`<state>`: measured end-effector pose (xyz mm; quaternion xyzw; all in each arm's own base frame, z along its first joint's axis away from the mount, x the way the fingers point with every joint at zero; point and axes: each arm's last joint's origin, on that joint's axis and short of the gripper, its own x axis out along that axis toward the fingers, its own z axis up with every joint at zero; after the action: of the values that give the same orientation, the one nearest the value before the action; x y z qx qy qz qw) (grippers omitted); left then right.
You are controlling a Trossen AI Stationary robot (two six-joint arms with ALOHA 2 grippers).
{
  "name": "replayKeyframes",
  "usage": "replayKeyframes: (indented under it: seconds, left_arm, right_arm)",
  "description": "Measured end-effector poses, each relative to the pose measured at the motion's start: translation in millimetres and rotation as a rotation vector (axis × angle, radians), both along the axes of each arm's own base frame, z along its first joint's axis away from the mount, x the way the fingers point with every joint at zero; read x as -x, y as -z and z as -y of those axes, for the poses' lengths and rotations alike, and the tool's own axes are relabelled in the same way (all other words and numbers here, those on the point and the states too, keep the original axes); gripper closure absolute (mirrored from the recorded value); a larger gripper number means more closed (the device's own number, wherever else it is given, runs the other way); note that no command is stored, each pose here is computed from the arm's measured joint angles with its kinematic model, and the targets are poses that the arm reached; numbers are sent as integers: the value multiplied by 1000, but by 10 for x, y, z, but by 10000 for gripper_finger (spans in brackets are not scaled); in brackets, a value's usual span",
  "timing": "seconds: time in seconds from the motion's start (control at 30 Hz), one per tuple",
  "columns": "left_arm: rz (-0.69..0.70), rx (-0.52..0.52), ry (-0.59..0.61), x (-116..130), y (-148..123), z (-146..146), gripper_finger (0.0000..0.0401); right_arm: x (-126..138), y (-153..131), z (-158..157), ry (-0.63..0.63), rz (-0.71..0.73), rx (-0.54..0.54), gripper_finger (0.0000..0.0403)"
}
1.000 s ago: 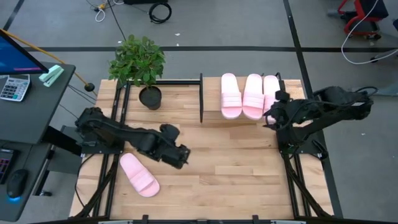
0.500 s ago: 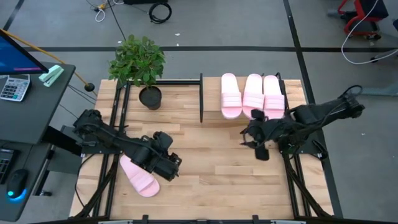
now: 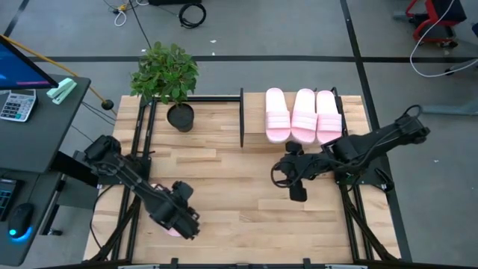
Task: Pick and place slides into the shelf
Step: Put the pink slide on the shelf
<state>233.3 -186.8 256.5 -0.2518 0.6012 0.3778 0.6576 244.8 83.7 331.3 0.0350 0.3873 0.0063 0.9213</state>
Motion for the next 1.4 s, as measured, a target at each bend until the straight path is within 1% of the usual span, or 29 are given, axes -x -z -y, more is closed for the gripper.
replayKeyframes:
  seconds: [0.1,0.2,0.33,0.4,0.47,0.6,0.73,0.9,1.0,1.1,1.27,1.4]
  left_arm:
    - [-66,21,-1,126,-29,-4,65]
    - [-60,61,3,251,-121,-43,68]
    - [3,96,-45,424,-232,-149,77]
    - [43,124,-46,500,-247,-201,82]
    - [96,173,-35,558,-226,-242,85]
    - [199,288,-1,646,-98,-318,87]
    - [164,288,-35,771,85,-426,87]
    - [123,327,-24,833,252,-462,88]
    - [167,397,3,798,357,-421,88]
    - [205,439,11,778,476,-401,88]
    - [201,436,8,804,604,-424,88]
    - [199,434,14,808,619,-428,88]
  right_arm:
    - [-43,14,-18,-5,10,-10,190]
    - [-65,30,-30,-16,5,-20,190]
    - [-69,36,-32,-18,2,-20,190]
    - [-67,33,-31,-18,2,-21,190]
    - [-67,33,-31,-18,2,-21,190]
    - [-67,33,-32,-19,2,-22,190]
    - [-66,34,-32,-20,1,-24,190]
    - [-66,34,-32,-20,1,-24,190]
    - [-66,34,-32,-20,1,-24,190]
    - [-65,33,-32,-20,1,-24,190]
    - [-65,33,-33,-22,0,-27,190]
    - [-65,33,-33,-23,-1,-28,190]
